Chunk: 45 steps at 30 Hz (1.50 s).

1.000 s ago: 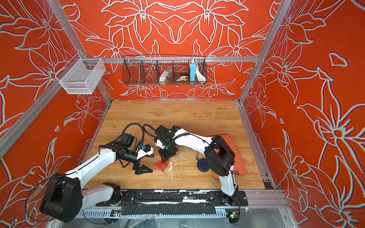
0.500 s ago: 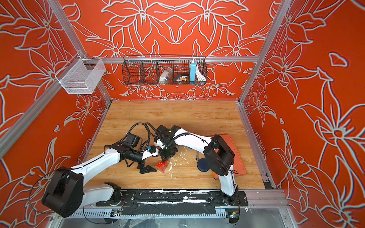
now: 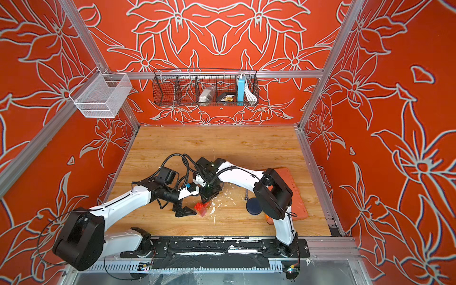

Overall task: Assemble the letter h with lego
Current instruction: Adjust the lego brick from the lego brick.

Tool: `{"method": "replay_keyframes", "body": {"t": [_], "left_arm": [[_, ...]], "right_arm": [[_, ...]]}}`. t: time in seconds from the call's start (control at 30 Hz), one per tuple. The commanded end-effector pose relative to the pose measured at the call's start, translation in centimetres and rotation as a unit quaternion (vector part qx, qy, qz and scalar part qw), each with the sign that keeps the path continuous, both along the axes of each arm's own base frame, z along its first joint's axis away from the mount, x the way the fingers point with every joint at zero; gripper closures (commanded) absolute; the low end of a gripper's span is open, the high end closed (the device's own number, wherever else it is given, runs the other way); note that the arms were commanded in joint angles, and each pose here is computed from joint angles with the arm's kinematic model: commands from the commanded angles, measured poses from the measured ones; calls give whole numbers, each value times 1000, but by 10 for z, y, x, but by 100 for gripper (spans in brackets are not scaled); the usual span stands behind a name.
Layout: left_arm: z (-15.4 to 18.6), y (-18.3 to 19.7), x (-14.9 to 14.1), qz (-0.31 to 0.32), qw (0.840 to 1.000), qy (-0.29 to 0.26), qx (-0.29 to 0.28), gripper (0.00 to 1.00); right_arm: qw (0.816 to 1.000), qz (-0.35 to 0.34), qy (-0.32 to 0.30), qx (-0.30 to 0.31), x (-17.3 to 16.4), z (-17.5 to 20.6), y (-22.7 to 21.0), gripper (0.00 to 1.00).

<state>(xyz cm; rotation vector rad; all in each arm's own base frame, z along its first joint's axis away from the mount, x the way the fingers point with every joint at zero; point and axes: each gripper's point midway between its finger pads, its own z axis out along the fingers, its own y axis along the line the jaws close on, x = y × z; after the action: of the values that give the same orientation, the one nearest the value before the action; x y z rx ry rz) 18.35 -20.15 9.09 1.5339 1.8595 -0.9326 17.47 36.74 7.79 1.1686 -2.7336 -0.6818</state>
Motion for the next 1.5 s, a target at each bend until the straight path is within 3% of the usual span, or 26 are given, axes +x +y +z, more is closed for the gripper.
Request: {"method": "replay_keyframes", "body": {"t": [0.0, 0.5, 0.97, 1.13, 1.47], "left_arm": [[2, -3, -1, -4, 1000, 4, -2, 3], [1, -3, -4, -5, 1000, 3, 2, 3], [-6, -1, 12, 5, 998, -58, 17, 3], [4, -2, 3, -12, 998, -65, 1, 2], [39, -7, -12, -28, 999, -22, -25, 1]], "right_arm": [[1000, 2, 9, -19, -3, -16, -7, 76], [998, 27, -39, -29, 4, -31, -19, 75], [995, 28, -88, -46, 16, -38, -29, 71], [994, 23, -95, -54, 19, -40, -31, 71], [995, 13, -94, -33, 16, -40, -29, 73]]}}
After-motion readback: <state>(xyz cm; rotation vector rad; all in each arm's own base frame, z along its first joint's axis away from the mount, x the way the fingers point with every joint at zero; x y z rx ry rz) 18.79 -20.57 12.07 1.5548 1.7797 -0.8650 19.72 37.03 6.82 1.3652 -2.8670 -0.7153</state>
